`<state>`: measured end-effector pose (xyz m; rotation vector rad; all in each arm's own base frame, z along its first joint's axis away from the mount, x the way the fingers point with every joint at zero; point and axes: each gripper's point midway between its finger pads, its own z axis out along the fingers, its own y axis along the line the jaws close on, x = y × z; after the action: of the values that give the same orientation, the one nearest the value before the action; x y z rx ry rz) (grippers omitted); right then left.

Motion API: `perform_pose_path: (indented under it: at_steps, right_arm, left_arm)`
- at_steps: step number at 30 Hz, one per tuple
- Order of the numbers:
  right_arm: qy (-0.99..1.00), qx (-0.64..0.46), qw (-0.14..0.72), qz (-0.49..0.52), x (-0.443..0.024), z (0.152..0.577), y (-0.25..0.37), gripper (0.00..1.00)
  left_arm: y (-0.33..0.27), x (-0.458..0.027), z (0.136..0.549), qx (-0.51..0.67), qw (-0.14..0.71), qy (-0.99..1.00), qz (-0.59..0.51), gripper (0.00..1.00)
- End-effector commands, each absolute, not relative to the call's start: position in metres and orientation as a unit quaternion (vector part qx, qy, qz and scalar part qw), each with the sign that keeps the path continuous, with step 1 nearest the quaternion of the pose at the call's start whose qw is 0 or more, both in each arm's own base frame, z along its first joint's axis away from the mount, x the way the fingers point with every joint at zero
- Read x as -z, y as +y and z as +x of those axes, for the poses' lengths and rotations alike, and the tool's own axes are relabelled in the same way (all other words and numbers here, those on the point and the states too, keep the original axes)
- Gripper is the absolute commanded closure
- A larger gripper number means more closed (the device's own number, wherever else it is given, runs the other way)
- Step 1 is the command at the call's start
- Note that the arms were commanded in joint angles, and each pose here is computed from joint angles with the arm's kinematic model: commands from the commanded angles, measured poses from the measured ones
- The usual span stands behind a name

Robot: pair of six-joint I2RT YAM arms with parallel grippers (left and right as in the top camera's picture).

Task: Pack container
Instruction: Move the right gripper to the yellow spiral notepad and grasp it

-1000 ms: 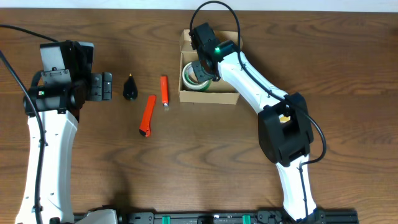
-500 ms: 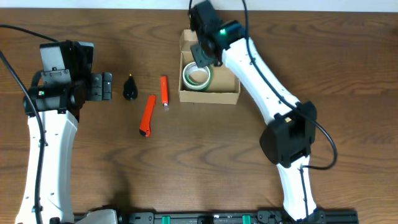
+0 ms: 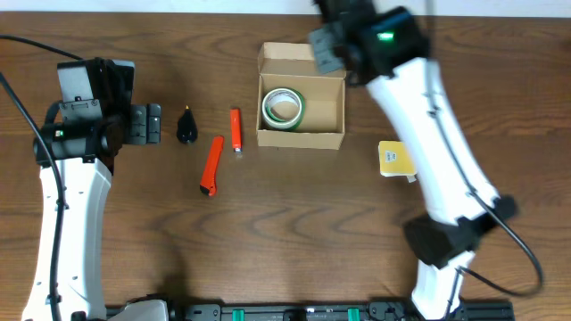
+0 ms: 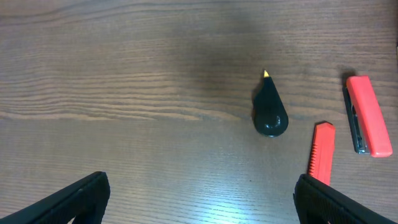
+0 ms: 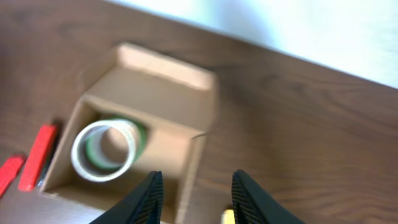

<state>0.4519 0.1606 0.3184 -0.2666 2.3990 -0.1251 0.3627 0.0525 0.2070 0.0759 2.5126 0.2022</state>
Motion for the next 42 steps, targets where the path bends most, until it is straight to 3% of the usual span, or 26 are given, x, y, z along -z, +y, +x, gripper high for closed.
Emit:
perform_pose_path:
  at_steps: [1,5,9,16,19,22,29,42]
  right_arm:
    - [0.912,0.072,0.402,-0.022,-0.368,0.433,0.078,0.62]
    - [0.907,0.066,0.411,0.059,-0.362,0.412,0.006,0.59]
    - [0.933,0.063,0.336,0.117,-0.299,0.382,-0.034,0.55]
    - [0.971,0.053,0.193,0.134,-0.157,0.357,-0.031,0.45]
    - [0.98,0.042,0.147,0.13,-0.108,0.347,-0.022,0.37]
    - [0.986,0.04,0.109,0.123,-0.079,0.339,-0.017,0.23]
    - [0.993,0.042,0.073,0.084,-0.047,0.341,-0.009,0.01]
    - [0.993,0.04,0.081,0.078,-0.038,0.349,-0.007,0.01]
  left_arm:
    - [0.055,-0.214,0.366,-0.082,0.312,0.946,0.029,0.05]
    - [0.055,-0.214,0.366,-0.082,0.312,0.946,0.029,0.05]
    - [0.055,-0.214,0.366,-0.082,0.312,0.946,0.029,0.05]
    - [0.055,-0.214,0.366,-0.082,0.312,0.946,0.029,0.05]
    - [0.055,-0.214,0.366,-0.082,0.312,0.946,0.029,0.05]
    - [0.055,-0.214,0.366,-0.082,0.312,0.946,0.029,0.05]
    - [0.055,-0.214,0.366,-0.082,0.312,0.946,0.029,0.05]
    - [0.055,-0.214,0.366,-0.082,0.312,0.946,0.029,0.05]
